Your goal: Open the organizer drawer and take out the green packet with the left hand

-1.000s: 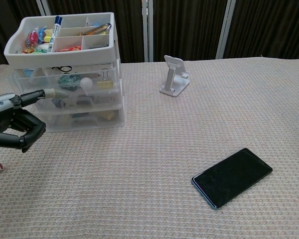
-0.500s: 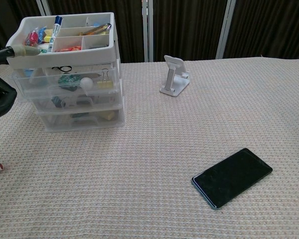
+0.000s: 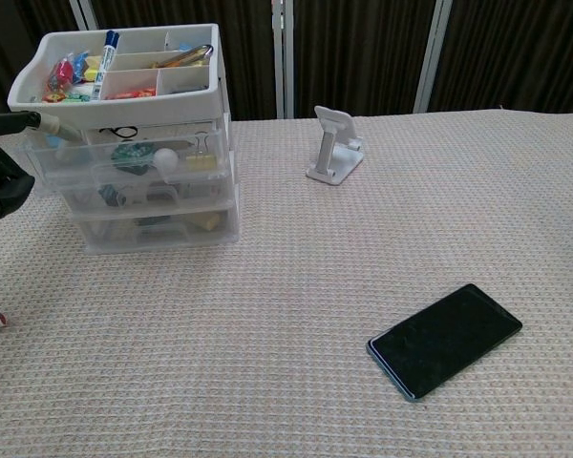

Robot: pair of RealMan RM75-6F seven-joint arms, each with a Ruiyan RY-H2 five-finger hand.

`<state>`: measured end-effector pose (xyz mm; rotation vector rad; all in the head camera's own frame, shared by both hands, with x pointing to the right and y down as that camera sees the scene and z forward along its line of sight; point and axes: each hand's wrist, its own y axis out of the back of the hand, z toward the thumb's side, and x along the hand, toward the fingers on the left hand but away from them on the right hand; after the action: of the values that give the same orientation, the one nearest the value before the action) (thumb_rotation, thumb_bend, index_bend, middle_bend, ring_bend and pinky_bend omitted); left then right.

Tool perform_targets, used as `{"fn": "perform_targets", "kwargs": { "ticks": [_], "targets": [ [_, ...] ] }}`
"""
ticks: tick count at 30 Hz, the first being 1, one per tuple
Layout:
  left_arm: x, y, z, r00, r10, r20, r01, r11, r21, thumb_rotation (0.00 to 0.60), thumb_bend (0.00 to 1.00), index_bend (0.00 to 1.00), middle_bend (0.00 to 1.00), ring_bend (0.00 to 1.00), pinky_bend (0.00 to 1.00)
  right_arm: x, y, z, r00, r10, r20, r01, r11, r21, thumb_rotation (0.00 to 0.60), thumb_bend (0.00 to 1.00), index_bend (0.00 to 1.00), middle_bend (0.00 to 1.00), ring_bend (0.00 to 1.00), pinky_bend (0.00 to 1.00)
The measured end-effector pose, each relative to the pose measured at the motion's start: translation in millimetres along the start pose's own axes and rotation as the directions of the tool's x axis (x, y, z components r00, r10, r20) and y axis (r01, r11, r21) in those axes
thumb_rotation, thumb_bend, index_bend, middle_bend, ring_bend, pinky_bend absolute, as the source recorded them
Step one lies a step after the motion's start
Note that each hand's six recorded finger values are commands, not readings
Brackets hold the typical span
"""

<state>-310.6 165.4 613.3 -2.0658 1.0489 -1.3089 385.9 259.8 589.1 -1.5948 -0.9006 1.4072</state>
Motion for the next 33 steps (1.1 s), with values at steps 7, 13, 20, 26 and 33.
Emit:
{"fn": "perform_targets", "kwargs": {
  "ticks": [7, 13, 20, 26, 33],
  "targets": [
    [7.3, -3.7, 0.9, 0.999, -0.035, -0.025, 0.035, 0.999, 0.002, 0.600, 0.69, 0.22, 0.83, 0.82, 0.66, 0.1, 0.5, -0.4, 1.000, 0.000, 0.000, 0.000, 1.000, -0.003, 0.600, 0.00, 0.00, 0.00, 0.00, 0.00],
    [7.9, -3.7, 2.4, 0.998, -0.046, -0.031, 0.046, 0.999, 0.003, 0.600, 0.69, 0.26, 0.83, 0.82, 0.66, 0.4, 0.1, 0.1, 1.000, 0.002, -0.002, -0.002, 1.000, -0.004, 0.600, 0.00, 0.00, 0.00, 0.00, 0.00],
    [0.0, -3.7, 7.7, 0.998, -0.063, -0.006, 0.063, 0.998, -0.011, 0.600, 0.69, 0.27, 0.83, 0.82, 0.66, 0.6, -1.4, 1.2, 1.000, 0.005, -0.004, -0.005, 1.000, 0.001, 0.600, 0.00, 0.00, 0.00, 0.00, 0.00],
    [-12.6, -5.1, 11.3, 0.996, -0.084, 0.025, 0.084, 0.996, -0.013, 0.600, 0.69, 0.29, 0.83, 0.82, 0.66, 1.1, -1.8, 2.1, 1.000, 0.004, -0.006, -0.004, 1.000, 0.004, 0.600, 0.00, 0.00, 0.00, 0.00, 0.00],
    [-26.7, -8.4, 11.8, 0.993, -0.102, 0.055, 0.102, 0.995, -0.005, 0.600, 0.69, 0.30, 0.83, 0.82, 0.66, 1.4, -2.5, 2.9, 1.000, 0.005, -0.007, -0.005, 1.000, 0.008, 0.600, 0.00, 0.00, 0.00, 0.00, 0.00]
  ]
}}
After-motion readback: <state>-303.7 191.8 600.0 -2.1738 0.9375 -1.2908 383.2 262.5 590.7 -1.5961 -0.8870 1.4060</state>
